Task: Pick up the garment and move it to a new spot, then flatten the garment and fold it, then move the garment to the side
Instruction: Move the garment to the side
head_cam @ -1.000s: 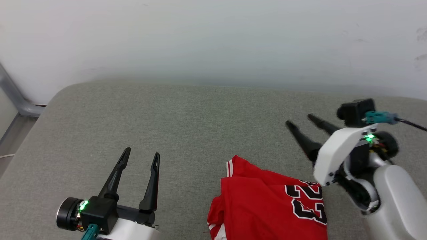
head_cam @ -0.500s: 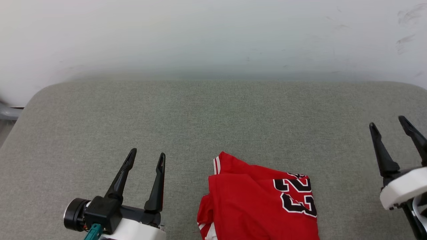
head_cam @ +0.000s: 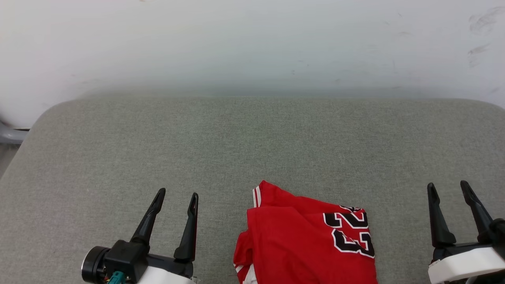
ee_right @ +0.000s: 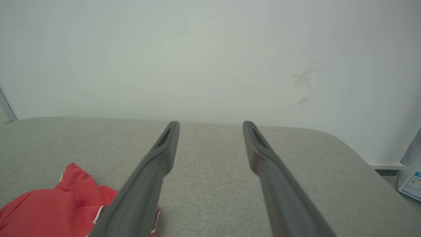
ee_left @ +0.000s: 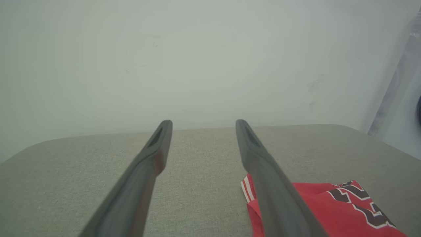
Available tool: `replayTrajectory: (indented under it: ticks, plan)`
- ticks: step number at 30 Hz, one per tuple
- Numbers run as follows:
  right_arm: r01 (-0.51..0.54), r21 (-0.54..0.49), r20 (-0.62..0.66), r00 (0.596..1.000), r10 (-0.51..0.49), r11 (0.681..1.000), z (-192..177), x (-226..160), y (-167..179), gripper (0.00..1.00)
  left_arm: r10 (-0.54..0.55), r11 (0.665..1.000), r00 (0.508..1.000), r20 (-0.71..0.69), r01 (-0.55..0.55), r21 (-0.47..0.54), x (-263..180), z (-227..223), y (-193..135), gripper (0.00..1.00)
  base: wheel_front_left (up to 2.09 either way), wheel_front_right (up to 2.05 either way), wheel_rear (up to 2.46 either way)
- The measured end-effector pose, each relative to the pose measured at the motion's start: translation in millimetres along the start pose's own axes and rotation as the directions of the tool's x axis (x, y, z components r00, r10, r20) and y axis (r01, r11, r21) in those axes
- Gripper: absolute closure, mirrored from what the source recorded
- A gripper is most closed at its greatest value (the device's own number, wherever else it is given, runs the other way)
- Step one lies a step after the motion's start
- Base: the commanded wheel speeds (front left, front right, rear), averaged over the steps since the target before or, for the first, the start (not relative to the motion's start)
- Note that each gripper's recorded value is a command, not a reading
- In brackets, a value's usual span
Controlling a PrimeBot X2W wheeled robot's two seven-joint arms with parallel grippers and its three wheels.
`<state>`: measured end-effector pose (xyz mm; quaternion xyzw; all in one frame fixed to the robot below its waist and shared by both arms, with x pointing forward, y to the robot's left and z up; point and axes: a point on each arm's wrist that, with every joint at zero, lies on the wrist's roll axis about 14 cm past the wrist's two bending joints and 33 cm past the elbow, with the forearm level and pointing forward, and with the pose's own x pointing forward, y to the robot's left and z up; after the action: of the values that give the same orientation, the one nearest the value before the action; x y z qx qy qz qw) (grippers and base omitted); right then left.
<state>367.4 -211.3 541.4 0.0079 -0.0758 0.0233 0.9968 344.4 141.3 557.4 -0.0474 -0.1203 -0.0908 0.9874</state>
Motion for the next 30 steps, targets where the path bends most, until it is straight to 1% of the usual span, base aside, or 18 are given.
replayTrajectory:
  ticks: [6, 17, 22, 24, 26, 28, 30]
  plan:
    - [-0.011, 0.005, -0.006, 1.0, 0.011, 1.0, -3.6, 0.2, 6.2, 0.0, 0.0, 1.0, 1.0, -0.013, 0.0, -0.005, -2.1, -4.0, -1.1, 0.0, 0.0, 0.0, 0.0]
    - [-0.01, 0.013, -0.02, 1.0, 0.01, 1.0, -8.0, 1.4, 6.2, 0.0, -0.004, 1.0, 1.0, -0.018, 0.004, -0.006, -1.6, -5.9, -2.6, 0.0, 0.0, 0.0, 0.0]
    - [-0.034, 0.052, -0.137, 0.99, 0.041, 0.998, -26.7, 1.4, 14.8, 0.0, -0.011, 1.0, 1.0, -0.027, 0.011, -0.001, -0.6, -8.6, -4.2, 0.0, 0.0, 0.0, 0.0]
    - [-0.051, 0.058, -0.223, 0.973, 0.063, 0.997, -36.7, 2.4, 17.8, 0.0, -0.012, 1.0, 1.0, -0.029, 0.012, -0.001, 0.5, -9.5, -4.1, 0.0, 0.0, 0.0, 0.0]
    - [-0.074, 0.073, -0.329, 0.939, 0.094, 0.995, -48.7, 0.2, 22.6, 0.0, -0.013, 1.0, 0.999, -0.033, 0.013, 0.0, 1.5, -10.9, -3.5, 0.0, 0.0, 0.0, 0.0]
    - [-0.091, 0.111, -0.427, 0.895, 0.13, 0.99, -58.3, -2.1, 29.7, 0.0, -0.018, 1.0, 0.999, -0.039, 0.018, 0.004, 2.9, -13.0, -4.5, 0.0, 0.0, 0.0, 0.0]
    - [-0.118, 0.12, -0.52, 0.838, 0.164, 0.986, -65.3, -6.0, 34.4, 0.0, -0.021, 1.0, 0.999, -0.043, 0.022, 0.006, 4.2, -14.6, -4.9, 0.0, 0.0, 0.0, 0.0]
